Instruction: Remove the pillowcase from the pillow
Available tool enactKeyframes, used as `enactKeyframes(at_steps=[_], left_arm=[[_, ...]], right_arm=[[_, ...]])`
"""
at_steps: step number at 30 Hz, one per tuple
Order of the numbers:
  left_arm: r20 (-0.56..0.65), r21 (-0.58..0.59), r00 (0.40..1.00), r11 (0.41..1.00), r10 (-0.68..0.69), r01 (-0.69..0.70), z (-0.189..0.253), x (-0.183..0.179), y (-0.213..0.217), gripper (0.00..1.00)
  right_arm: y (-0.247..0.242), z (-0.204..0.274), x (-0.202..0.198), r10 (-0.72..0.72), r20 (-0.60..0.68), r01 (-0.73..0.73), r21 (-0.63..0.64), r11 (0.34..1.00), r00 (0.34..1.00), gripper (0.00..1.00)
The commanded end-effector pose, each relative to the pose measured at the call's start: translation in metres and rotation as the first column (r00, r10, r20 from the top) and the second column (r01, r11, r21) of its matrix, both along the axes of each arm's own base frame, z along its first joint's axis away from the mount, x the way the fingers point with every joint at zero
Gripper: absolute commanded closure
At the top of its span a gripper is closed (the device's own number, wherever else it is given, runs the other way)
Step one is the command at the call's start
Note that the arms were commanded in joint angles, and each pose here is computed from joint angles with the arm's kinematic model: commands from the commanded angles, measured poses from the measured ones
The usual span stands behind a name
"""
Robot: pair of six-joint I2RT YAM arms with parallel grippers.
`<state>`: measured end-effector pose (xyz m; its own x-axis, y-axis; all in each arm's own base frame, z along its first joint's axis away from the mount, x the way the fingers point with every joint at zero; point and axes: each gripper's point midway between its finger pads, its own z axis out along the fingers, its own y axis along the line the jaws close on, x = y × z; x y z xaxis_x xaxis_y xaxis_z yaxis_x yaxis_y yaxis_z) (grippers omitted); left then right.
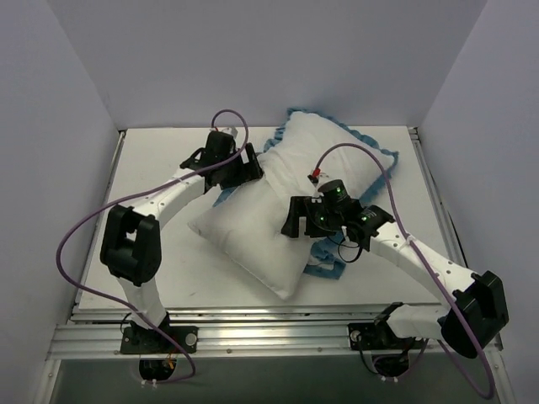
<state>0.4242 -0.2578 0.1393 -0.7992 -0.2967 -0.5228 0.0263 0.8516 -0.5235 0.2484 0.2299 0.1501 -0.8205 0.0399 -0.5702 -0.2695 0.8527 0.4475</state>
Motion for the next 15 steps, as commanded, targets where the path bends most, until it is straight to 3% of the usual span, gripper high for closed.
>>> enactKeyframes(at_steps=[1,4,6,8,11,14,15], left_arm=[[0.175,0.011,0.982,0.998,-0.065,0.064,0.068,0.01,-0.006,0.03],[0.214,0.109,0.977,0.994,-0.024,0.001,0.086,0.004,0.031,0.03],[0.231,0.201,0.973,0.979,-0.019,-0.029,0.087,-0.006,0.054,0.03],[0.288,0.22,0.957,0.975,-0.041,-0.024,0.11,-0.024,0.064,0.02],[0.352,0.314,0.92,0.948,-0.171,0.056,0.122,-0.059,0.062,0.03],[0.391,0.512,0.818,0.838,-0.421,0.186,0.123,-0.106,0.03,0.03],[0.38,0.565,0.754,0.78,-0.535,0.268,0.118,-0.132,0.008,0.03]], right_arm=[[0.02,0.03,0.014,-0.003,0.088,-0.004,0.087,0.996,0.996,0.18],[0.001,0.049,0.034,-0.083,0.173,0.08,0.027,0.996,0.981,0.17],[-0.015,0.058,0.045,-0.139,0.201,0.135,0.031,0.99,0.97,0.16],[-0.027,0.064,0.051,-0.18,0.209,0.173,0.054,0.983,0.961,0.16],[-0.047,0.067,0.06,-0.239,0.21,0.226,0.086,0.97,0.948,0.17],[-0.061,0.069,0.062,-0.28,0.223,0.269,0.08,0.96,0.934,0.16],[-0.067,0.067,0.062,-0.297,0.219,0.288,0.073,0.955,0.929,0.16]])
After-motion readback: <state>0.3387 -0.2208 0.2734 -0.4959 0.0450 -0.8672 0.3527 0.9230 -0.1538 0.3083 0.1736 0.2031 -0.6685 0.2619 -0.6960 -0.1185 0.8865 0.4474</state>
